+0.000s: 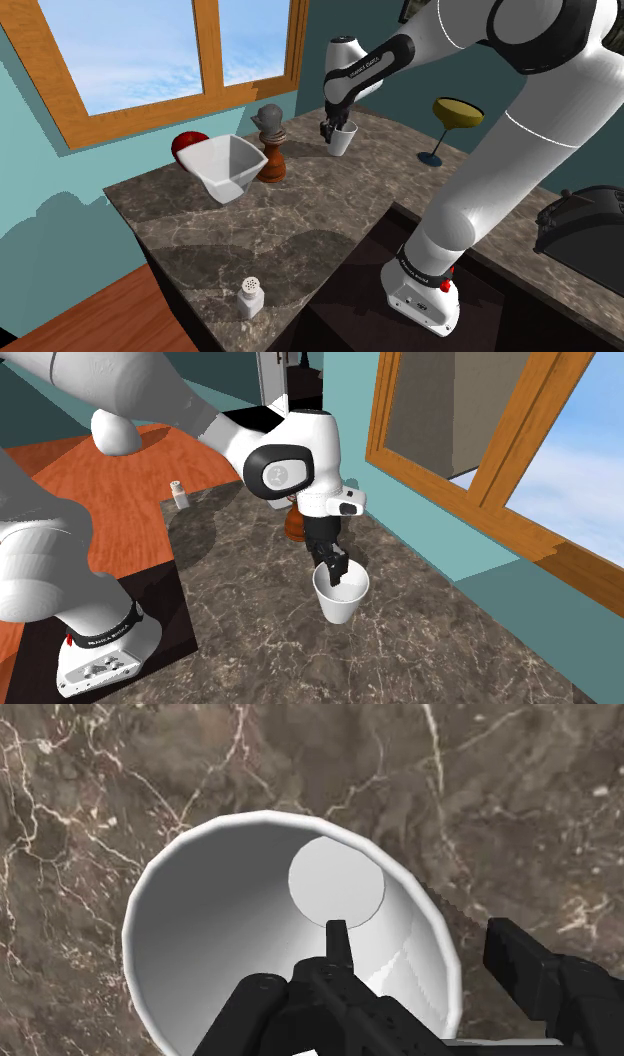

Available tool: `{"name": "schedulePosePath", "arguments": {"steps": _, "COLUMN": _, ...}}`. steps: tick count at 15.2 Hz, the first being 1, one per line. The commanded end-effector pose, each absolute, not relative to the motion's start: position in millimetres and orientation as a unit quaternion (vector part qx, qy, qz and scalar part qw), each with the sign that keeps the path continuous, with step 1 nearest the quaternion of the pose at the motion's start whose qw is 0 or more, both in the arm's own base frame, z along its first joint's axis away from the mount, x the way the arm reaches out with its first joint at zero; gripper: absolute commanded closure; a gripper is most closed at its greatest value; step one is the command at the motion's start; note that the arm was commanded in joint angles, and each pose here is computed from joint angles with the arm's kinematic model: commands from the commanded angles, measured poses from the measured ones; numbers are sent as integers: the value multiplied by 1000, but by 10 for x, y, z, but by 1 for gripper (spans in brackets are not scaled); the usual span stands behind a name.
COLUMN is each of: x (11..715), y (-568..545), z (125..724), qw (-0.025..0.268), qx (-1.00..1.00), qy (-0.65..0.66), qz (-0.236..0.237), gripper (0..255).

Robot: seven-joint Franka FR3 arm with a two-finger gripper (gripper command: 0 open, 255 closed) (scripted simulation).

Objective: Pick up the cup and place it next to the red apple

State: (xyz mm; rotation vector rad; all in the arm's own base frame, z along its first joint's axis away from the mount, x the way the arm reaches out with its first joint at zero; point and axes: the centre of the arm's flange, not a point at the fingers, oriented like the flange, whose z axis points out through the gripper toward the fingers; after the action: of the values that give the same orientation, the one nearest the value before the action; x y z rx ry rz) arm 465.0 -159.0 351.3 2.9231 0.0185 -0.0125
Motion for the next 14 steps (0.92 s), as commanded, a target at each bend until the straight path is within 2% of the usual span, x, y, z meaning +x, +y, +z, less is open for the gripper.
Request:
{"name": "schedulePosePath", "arguments": {"steps": 1, "x": 4650, "y": -1590, "z": 3513, "qw": 109, "qx": 994, "qy": 6, "qz": -4, "gripper": 255}}
{"name": "schedulePosePath", "arguments": {"steps": 9, "x": 4650, "y": -1590, "z": 3512, "qw": 109, "qx": 994, "qy": 6, "qz": -4, "gripper": 255}}
{"name": "schedulePosePath", "arguments": {"steps": 14, "x": 4650, "y": -1590, "z": 3776, "qw": 109, "qx": 994, "qy": 6, "qz": -4, "gripper": 255}}
